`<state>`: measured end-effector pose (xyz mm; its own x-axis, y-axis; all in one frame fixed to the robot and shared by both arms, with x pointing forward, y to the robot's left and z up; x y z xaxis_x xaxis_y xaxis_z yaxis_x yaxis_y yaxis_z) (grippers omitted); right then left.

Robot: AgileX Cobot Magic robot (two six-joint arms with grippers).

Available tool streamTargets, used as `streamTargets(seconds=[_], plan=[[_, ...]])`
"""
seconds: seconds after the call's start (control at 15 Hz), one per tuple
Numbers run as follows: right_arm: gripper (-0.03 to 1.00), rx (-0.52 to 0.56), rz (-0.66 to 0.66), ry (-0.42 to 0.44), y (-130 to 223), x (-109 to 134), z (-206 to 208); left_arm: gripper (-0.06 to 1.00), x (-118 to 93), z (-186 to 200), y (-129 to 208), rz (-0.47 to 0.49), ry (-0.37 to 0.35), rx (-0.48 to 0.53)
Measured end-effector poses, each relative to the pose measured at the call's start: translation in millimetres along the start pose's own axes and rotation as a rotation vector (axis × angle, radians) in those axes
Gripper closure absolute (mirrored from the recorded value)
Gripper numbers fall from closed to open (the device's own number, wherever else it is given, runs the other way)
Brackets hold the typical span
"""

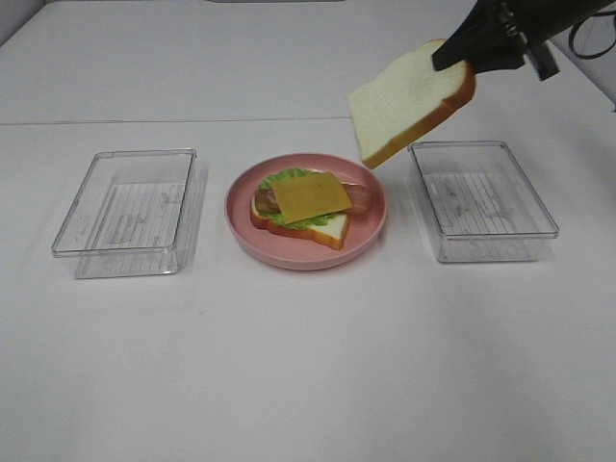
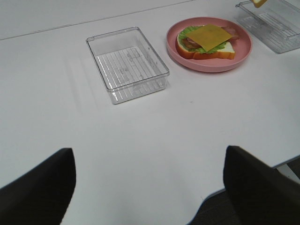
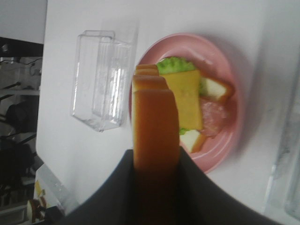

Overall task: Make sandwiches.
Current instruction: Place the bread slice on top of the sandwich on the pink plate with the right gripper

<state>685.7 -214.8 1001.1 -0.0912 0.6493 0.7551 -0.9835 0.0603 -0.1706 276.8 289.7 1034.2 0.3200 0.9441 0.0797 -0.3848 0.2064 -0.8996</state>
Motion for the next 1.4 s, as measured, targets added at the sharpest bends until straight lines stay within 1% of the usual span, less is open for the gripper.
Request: streamTargets(seconds=[0.07, 0.2, 0.33, 0.4, 0.6, 0.73, 0.8, 1.07, 1.27, 1.33, 1.4], plan=[[0.82, 0.032, -0.001, -0.033, 8.1, 6.0, -16.3, 0.15, 0.0, 0.0, 0.0, 0.000, 0.000, 0.000], [0.82, 0.044, 0.002, -0.038, 16.8, 17.4, -47.2, 0.15, 0.0, 0.0, 0.0, 0.000, 0.000, 0.000], [0.82, 0.024, 0.009, -0.033, 18.1, 28.6, -75.2, 0.15, 0.0, 0.0, 0.0, 0.000, 0.000, 0.000], [0.82, -0.010, -0.017, -0.035, 14.3, 30.1, -98.4, 0.15, 0.0, 0.0, 0.0, 0.000, 0.000, 0.000], [0.82, -0.030, -0.124, -0.063, 8.2, 13.7, -122.9, 0.15, 0.0, 0.0, 0.0, 0.000, 0.000, 0.000], [0.82, -0.017, -0.195, -0.070, 8.2, -6.4, -142.6, 0.15, 0.0, 0.0, 0.0, 0.000, 0.000, 0.000], [0.82, -0.015, -0.215, -0.071, 8.3, -12.3, -148.0, 0.15, 0.0, 0.0, 0.0, 0.000, 0.000, 0.000], [0.82, -0.023, -0.224, -0.055, 7.4, -19.7, -152.7, 0.15, 0.0, 0.0, 0.0, 0.000, 0.000, 0.000], [0.82, -0.020, -0.214, -0.023, 8.4, -24.1, -153.0, 0.15, 0.0, 0.0, 0.0, 0.000, 0.000, 0.000], [0.76, -0.015, -0.213, -0.014, 9.2, -26.3, -153.9, 0.15, 0.0, 0.0, 0.0, 0.000, 0.000, 0.000], [0.58, -0.007, -0.208, -0.008, 10.4, -27.1, -154.0, 0.15, 0.0, 0.0, 0.0, 0.000, 0.000, 0.000]])
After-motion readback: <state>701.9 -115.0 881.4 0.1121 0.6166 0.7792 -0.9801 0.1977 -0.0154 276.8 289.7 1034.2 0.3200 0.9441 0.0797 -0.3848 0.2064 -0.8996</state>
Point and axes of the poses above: a point on each arm's last joint axis where the gripper is mounted, z pointing back along that axis away from the gripper, x along the wrist's bending axis when the last joint is at zero, y = z × x, the point moved 5 cm from there along -z, pointing out along that axis toward the gripper, and after that the axes turned 2 degrees about -z, right-handed, at the moved point
